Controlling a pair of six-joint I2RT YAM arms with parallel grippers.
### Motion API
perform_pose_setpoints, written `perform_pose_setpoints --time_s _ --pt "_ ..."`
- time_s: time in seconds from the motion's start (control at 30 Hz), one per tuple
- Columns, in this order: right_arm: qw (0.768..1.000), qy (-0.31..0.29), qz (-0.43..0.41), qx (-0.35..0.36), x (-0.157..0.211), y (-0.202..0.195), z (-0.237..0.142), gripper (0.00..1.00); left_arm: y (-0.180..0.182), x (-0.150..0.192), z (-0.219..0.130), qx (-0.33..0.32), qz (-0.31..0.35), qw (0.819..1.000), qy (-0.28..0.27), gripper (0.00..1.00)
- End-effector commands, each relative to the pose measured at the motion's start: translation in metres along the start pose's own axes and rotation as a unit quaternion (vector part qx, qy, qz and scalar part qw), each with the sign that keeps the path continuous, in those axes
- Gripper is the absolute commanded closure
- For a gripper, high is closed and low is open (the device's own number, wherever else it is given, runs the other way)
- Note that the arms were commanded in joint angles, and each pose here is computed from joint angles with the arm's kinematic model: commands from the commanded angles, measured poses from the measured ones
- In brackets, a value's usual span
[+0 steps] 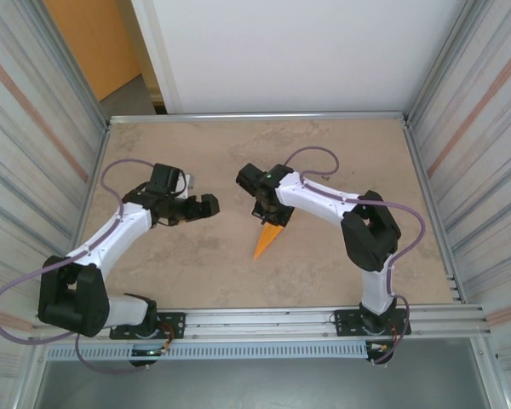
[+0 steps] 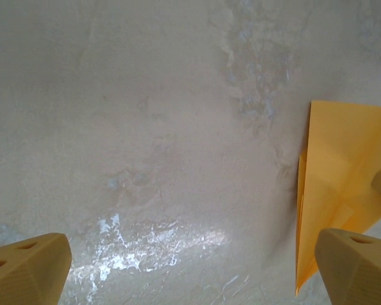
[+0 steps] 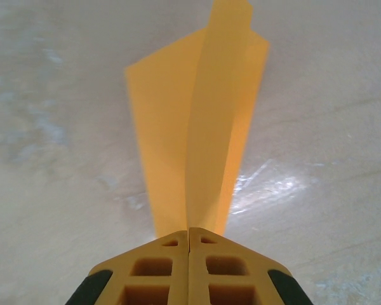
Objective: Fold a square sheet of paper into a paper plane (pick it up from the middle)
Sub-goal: Turn over a paper plane at the center of the table.
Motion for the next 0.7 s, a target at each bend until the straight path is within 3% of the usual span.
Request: perform_pose_setpoints --time_s 0.0,0.3,0.47,0.67 --pt "0.994 -0.023 -0.069 -0.077 -0.017 0.026 -0.023 1.00 -0.003 -0.008 -0.005 0.040 -0.037 0.998 -0.014 0.01" --pt "0.935 0.003 -0.170 -0.311 -0.019 0.090 -0.051 1.00 -0.008 -0.024 0.000 0.064 -0.080 0.994 -0.021 0.02" --pt "0.914 0.044 -0.169 -0.366 -0.015 0.088 -0.028 1.00 -0.010 -0.029 0.010 0.079 -0.102 0.991 -0.020 0.07" --pt "0.905 0.077 -0.170 -0.382 -0.008 0.071 0.008 1.00 -0.014 -0.020 0.030 0.109 -0.127 0.986 0.011 0.18"
Point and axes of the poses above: each hand's point on the last joint's axis, 136 mm out from that joint toward the fingers, its own z axis out along the fingers, its own y axis along the line the jaws close on, x = y × z, the point moved 1 cm from there along -z, back along the fingers, and after that the axes turned 2 degrees about -z, right-handed, at the moved point
